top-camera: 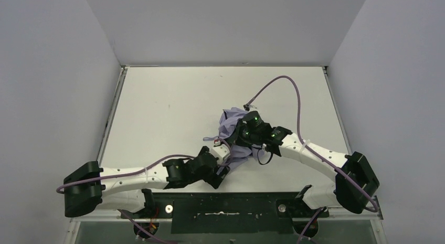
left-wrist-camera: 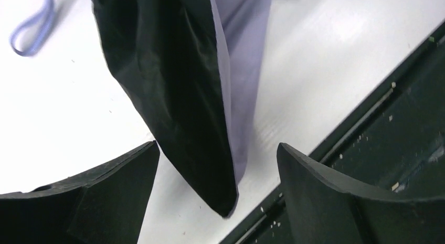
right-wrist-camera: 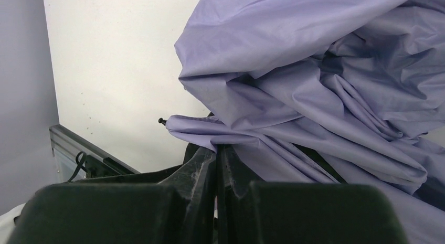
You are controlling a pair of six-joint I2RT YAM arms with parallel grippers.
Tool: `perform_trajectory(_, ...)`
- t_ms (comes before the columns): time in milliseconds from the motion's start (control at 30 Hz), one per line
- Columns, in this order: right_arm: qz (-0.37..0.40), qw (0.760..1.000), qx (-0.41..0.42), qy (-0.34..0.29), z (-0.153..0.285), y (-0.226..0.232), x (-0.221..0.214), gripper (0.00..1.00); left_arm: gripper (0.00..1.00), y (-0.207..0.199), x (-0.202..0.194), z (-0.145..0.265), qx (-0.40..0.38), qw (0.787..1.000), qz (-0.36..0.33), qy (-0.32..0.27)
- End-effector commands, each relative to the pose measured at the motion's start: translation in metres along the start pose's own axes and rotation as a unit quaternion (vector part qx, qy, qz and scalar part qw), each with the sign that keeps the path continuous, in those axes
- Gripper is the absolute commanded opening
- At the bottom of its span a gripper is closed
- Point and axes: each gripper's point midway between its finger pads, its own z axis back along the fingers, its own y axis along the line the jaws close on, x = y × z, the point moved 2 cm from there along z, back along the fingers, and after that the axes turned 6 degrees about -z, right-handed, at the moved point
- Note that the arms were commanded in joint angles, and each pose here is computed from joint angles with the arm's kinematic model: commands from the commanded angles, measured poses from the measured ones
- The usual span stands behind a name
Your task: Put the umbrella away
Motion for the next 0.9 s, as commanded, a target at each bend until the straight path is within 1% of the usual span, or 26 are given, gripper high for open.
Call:
perform_trajectory(0,-0.006,0.999,0.040,-0.013,0.002,0.022,0.013,0.01,0.74,0.010,0.045,-0.001,0.056,0.997,-0.009,-0.051)
perform_trajectory(33,-0.006,0.999,0.043,-0.011,0.003,0.022,0.013,0.01,0.69,0.011,0.046,-0.002,0.062,0.997,-0.010,-0.051)
perform_trajectory(133,-0.007,0.999,0.046,-0.004,0.003,0.023,0.011,0.02,0.47,0.007,0.048,-0.007,0.056,0.997,-0.014,-0.046)
perform_trajectory(300,-0.008,0.999,0.053,0.005,0.005,0.023,0.009,0.05,0.12,-0.012,0.041,-0.012,0.005,0.999,-0.010,-0.030)
perform_trajectory(367,-0.006,0.998,0.062,0.010,0.007,0.025,0.009,0.08,0.04,-0.022,0.040,-0.008,-0.026,0.999,0.004,-0.035)
perform_trajectory(433,-0.002,0.997,0.071,0.018,0.008,0.026,0.007,0.11,0.00,-0.038,0.045,-0.002,-0.078,0.995,0.029,-0.059)
perform_trajectory(533,0.006,0.996,0.084,0.026,0.014,0.026,0.006,0.18,0.00,-0.060,0.049,0.010,-0.161,0.981,0.050,-0.096)
perform_trajectory(567,0.011,0.996,0.088,0.028,0.017,0.026,0.006,0.21,0.00,-0.064,0.040,0.011,-0.177,0.978,0.056,-0.095)
perform_trajectory(667,0.021,0.995,0.090,0.026,0.029,0.022,0.007,0.36,0.00,-0.068,0.020,0.012,-0.203,0.974,0.060,-0.085)
perform_trajectory(700,0.022,0.996,0.084,0.026,0.033,0.018,0.007,0.40,0.05,-0.067,0.014,0.012,-0.203,0.974,0.061,-0.079)
perform_trajectory(733,0.024,0.997,0.075,0.025,0.037,0.013,0.007,0.43,0.16,-0.065,0.009,0.012,-0.202,0.974,0.062,-0.076)
perform_trajectory(767,0.025,0.997,0.069,0.021,0.042,0.009,0.008,0.46,0.24,-0.064,0.005,0.013,-0.199,0.975,0.064,-0.072)
perform_trajectory(833,0.027,0.998,0.056,0.014,0.050,0.001,0.010,0.47,0.43,-0.060,0.000,0.016,-0.193,0.977,0.068,-0.067)
perform_trajectory(867,0.030,0.998,0.050,0.009,0.054,-0.003,0.011,0.47,0.49,-0.059,0.000,0.018,-0.190,0.977,0.070,-0.067)
